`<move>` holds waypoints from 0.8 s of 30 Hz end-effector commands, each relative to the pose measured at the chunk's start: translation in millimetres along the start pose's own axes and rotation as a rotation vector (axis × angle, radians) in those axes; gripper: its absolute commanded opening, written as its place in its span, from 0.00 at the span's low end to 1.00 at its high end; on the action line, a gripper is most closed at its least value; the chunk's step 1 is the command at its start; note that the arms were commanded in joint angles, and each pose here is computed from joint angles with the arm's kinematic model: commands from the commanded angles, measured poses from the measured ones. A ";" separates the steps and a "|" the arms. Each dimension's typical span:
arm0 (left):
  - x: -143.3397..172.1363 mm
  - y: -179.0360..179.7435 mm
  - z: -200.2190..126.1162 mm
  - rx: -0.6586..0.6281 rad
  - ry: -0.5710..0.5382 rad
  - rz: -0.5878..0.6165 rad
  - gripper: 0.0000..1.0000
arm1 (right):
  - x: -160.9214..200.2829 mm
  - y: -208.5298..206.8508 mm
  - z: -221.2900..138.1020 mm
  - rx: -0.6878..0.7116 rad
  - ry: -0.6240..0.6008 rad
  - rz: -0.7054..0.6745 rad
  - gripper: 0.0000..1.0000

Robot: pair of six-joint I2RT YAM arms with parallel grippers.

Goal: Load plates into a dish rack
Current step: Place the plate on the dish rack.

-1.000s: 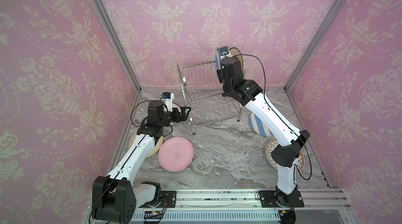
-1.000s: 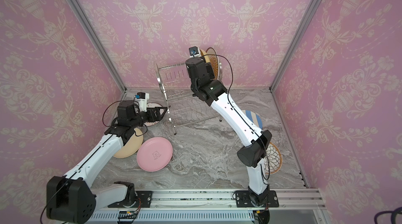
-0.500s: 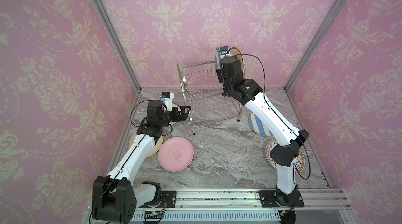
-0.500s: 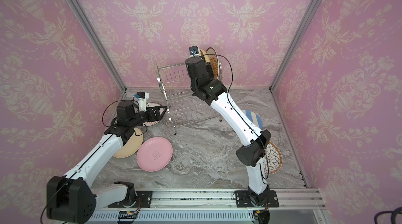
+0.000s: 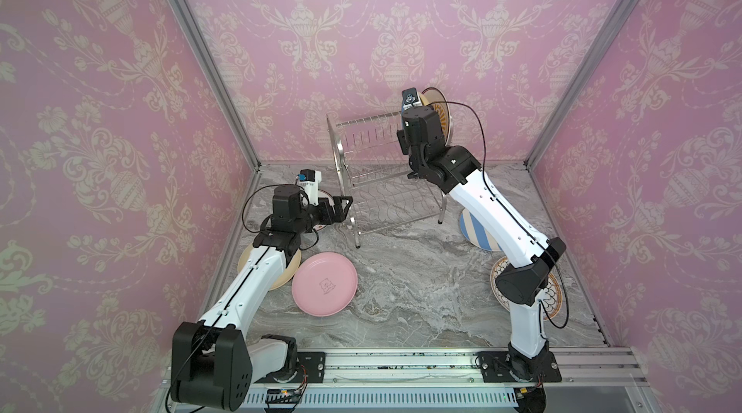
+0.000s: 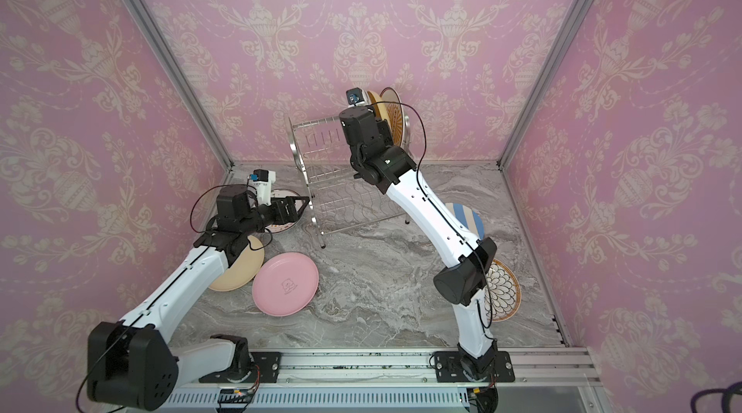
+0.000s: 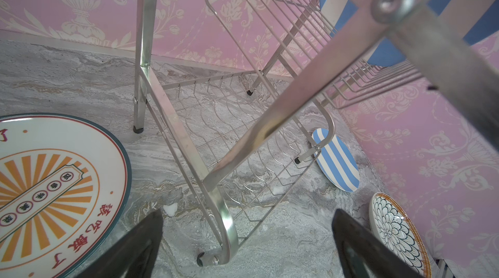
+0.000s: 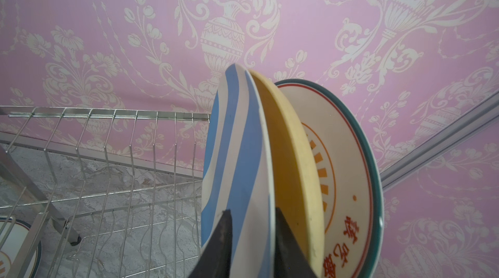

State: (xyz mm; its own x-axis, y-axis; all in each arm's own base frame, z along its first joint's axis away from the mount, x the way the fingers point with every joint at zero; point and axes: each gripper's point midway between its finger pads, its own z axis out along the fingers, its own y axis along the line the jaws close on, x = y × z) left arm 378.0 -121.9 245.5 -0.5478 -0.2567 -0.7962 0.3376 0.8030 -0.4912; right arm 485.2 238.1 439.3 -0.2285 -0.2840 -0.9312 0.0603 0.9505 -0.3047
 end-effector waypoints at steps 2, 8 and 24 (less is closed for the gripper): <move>-1.5 0.3 0.4 0.016 -0.007 -0.014 0.99 | -15.6 -9.7 -8.2 0.006 -0.035 0.016 0.38; -4.6 -1.0 -1.7 0.013 -0.018 -0.009 0.99 | -24.7 -12.8 -16.3 -0.012 -0.057 0.026 0.52; -8.6 -3.5 -7.3 0.002 -0.022 -0.010 0.99 | -49.3 -22.2 -50.6 -0.031 -0.108 0.014 0.71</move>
State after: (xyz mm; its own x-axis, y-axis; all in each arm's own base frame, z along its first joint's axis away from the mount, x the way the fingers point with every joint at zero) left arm 378.0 -121.9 246.1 -0.5492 -0.2652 -0.7925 0.3332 0.8002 -0.4987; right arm 463.5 252.1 470.9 -0.1641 -0.3042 -0.9384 0.0123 0.9505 -0.3104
